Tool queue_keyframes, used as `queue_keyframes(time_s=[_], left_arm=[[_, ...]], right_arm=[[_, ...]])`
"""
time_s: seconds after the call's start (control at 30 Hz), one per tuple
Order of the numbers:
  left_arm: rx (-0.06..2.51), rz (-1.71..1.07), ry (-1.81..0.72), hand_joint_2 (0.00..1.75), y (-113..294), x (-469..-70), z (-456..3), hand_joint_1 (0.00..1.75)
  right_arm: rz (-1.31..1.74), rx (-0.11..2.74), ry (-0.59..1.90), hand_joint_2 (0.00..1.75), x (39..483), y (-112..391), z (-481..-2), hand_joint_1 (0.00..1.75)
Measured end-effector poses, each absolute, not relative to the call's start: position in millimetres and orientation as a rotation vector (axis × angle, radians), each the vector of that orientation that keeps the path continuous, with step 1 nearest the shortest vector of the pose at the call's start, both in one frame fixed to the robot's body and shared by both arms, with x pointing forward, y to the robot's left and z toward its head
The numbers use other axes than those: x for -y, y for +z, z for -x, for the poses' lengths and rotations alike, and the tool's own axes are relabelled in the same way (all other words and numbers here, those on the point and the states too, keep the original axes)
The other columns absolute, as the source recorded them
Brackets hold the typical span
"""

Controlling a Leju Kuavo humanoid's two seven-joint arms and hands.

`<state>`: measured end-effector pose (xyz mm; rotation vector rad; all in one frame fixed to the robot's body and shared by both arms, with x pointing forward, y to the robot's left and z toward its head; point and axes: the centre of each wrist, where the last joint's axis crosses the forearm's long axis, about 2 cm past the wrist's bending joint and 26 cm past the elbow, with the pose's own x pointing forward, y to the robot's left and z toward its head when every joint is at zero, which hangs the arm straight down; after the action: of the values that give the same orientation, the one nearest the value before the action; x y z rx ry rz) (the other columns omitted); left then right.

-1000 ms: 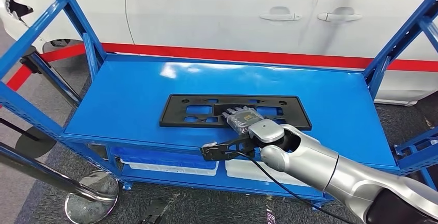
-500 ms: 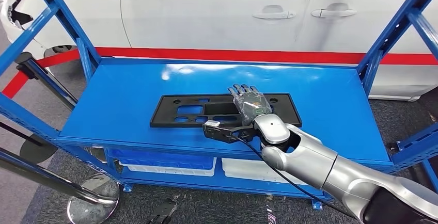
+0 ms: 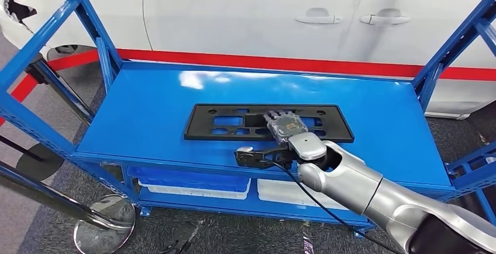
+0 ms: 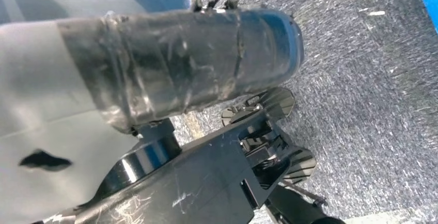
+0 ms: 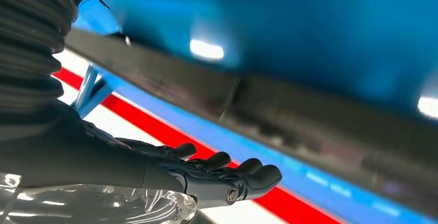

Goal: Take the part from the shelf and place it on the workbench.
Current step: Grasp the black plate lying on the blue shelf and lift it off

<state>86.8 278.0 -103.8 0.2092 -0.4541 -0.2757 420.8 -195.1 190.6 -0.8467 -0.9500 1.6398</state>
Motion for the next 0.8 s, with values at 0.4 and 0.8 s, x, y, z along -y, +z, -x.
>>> queue_keyframes(time_s=[0.4,0.8], left_arm=[[0.467,-0.212,-0.267,0.0,-103.9,-275.3,-86.0,0.0],[0.496,-0.157,-0.243,0.87,-105.3,-272.3,-78.9,0.0]], right_arm=[[0.837,0.871,1.617,1.75,207.3,178.2,-423.7,1.75],[0.805,0.875,1.565,1.75,213.9,180.2,-428.3,1.75]])
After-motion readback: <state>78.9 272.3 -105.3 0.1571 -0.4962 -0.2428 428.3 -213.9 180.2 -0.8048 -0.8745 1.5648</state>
